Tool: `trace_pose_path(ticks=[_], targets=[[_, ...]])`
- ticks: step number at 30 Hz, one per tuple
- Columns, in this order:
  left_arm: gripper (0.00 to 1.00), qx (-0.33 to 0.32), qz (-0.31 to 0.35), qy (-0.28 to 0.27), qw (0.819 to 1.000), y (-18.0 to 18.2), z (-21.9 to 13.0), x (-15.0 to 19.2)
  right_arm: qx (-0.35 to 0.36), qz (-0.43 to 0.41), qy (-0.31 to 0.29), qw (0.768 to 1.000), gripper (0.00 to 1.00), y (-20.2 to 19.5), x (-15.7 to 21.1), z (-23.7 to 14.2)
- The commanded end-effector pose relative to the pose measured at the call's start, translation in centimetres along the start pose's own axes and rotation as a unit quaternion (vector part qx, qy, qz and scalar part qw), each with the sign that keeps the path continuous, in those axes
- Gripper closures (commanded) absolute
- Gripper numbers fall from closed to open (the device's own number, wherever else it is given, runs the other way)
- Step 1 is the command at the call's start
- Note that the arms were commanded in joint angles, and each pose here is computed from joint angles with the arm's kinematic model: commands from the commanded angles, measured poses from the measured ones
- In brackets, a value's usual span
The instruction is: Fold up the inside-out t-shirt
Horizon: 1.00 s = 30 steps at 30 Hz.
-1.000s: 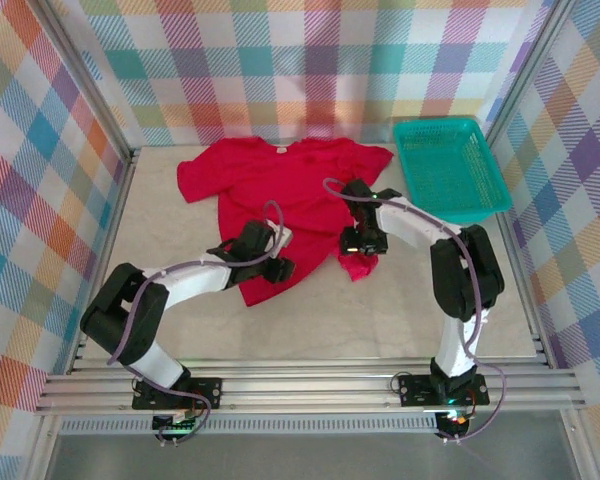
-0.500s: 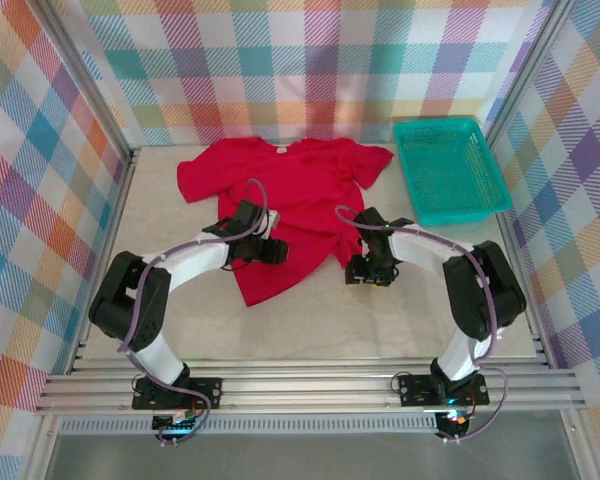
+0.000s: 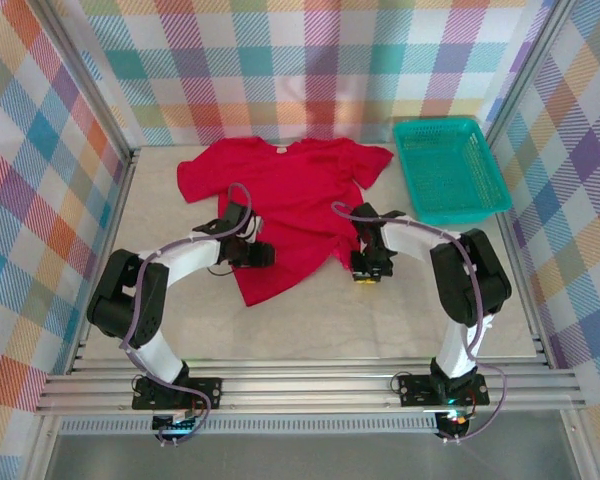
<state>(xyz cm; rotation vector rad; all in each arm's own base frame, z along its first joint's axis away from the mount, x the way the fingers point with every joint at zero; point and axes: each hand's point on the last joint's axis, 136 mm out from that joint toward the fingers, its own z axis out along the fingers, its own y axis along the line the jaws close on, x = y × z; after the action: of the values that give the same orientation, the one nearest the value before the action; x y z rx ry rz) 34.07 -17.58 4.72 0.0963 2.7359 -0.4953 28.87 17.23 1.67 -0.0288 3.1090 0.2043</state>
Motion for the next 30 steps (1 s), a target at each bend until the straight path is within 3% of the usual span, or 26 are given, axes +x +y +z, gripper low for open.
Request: trace_pose_path(ticks=[1, 14, 19, 23, 24, 26, 30], targets=[[0.48, -0.011, -0.02, 0.001, 1.0, 0.8, -1.0, 0.3, -0.023, -0.026, -0.05, 0.998, 1.0, 1.7, -3.0, -1.2], [0.49, -0.057, -0.03, 0.005, 0.998, 3.1, -1.9, 0.3, 0.013, -0.026, -0.087, 0.996, 1.0, -2.9, 0.2, -7.8], [0.49, -0.049, -0.029, -0.002, 0.998, 2.6, -2.3, -0.2, -0.02, -0.023, -0.094, 0.995, 1.0, -2.4, -0.1, -8.2], [0.49, -0.046, -0.03, -0.003, 0.999, 2.4, -2.6, -0.3, -0.043, -0.017, -0.08, 0.996, 0.85, -1.3, -0.7, -6.8], [0.49, -0.045, -0.03, -0.004, 0.999, 2.3, -2.7, -0.3, -0.054, -0.017, -0.08, 0.995, 0.72, -0.8, -1.0, -6.5], [0.49, -0.042, -0.03, -0.006, 0.999, 2.2, -2.9, -0.3, -0.066, -0.021, -0.075, 0.995, 0.59, 0.1, -1.1, -5.8], [0.49, -0.036, -0.032, -0.009, 0.999, 1.9, -3.0, -0.4, -0.062, -0.036, -0.055, 0.996, 0.52, 1.5, -1.3, -4.0]])
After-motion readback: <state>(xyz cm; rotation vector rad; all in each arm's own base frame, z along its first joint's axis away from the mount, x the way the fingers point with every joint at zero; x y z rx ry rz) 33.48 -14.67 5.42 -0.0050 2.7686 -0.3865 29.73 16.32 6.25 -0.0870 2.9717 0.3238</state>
